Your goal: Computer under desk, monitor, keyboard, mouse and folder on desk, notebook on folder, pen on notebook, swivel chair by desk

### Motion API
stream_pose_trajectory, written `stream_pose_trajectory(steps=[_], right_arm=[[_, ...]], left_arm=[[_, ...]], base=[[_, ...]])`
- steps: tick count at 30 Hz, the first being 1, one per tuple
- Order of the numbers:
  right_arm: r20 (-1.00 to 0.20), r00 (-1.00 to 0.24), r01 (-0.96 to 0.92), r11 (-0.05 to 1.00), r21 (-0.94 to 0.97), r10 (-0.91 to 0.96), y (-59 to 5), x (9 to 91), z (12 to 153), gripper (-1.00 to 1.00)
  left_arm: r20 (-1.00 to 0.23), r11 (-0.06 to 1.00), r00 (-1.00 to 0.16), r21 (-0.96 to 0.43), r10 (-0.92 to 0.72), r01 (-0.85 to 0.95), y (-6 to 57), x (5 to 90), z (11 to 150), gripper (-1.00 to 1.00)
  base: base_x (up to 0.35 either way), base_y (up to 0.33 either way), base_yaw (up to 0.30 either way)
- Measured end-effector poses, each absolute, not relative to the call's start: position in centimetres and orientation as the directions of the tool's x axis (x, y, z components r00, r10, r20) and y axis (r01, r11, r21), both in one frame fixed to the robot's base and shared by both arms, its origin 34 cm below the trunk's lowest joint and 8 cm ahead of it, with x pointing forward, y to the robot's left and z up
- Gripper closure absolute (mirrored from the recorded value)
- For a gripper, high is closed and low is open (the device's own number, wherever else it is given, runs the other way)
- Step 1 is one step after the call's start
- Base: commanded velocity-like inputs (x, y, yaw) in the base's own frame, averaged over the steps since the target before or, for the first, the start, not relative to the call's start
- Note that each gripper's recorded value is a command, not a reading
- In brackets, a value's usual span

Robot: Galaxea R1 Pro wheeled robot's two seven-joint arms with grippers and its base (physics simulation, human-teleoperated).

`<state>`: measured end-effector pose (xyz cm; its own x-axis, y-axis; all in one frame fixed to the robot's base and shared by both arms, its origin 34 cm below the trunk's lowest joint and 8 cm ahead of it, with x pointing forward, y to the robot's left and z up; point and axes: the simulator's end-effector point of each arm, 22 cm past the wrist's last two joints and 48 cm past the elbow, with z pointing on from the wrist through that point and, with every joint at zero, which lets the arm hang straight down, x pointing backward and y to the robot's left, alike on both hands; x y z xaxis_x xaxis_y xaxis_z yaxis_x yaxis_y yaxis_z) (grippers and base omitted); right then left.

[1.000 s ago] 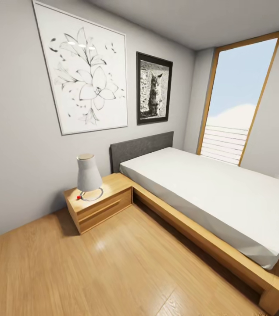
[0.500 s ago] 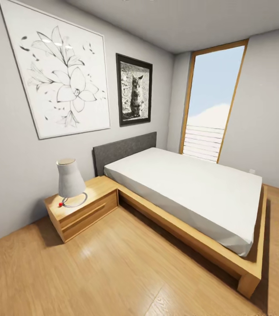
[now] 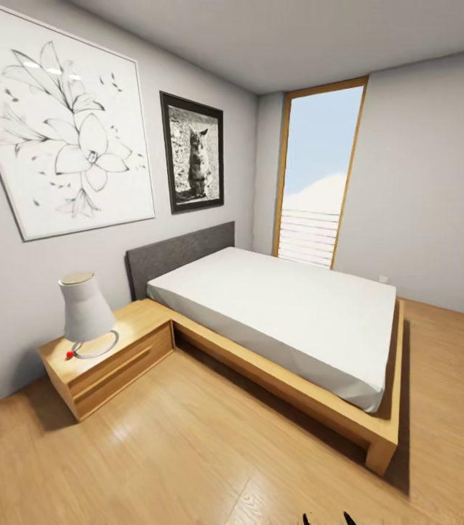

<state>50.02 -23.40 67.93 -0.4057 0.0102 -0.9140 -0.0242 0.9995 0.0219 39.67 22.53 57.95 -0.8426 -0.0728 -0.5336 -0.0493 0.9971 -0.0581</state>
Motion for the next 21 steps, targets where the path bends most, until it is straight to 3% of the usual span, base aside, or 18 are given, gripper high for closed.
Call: stream_pose_trajectory(steps=[3, 6, 12, 21], right_arm=[[-0.902, -0.431, -0.014, 1.000, -0.006, -0.011, -25.5, 50.5, 67.6, -1.00], [-0.898, -0.441, -0.012, 1.000, -0.011, -0.015, -26.0, 50.3, 67.4, -1.00], [-0.897, -0.442, -0.020, 1.000, -0.009, -0.018, -25.6, 50.3, 67.4, -1.00], [-0.897, -0.441, -0.026, 1.000, -0.009, -0.019, -25.4, 50.3, 67.4, -1.00]], left_arm=[[-0.493, 0.997, -0.867, -0.040, -0.072, -0.060, 23.8, 37.1, 57.0, -1.00], [-0.598, 0.998, -0.800, 0.002, -0.050, -0.064, 27.3, 38.6, 58.3, -1.00], [-0.615, 0.998, -0.787, 0.009, -0.047, -0.066, 27.7, 38.4, 58.4, -1.00], [-0.613, 0.998, -0.789, 0.009, -0.046, -0.066, 27.6, 38.0, 58.3, -1.00]], base=[[0.000, 0.000, -0.275], [0.000, 0.000, -0.292], [0.022, 0.000, -0.298], [0.251, 0.000, -0.300]])
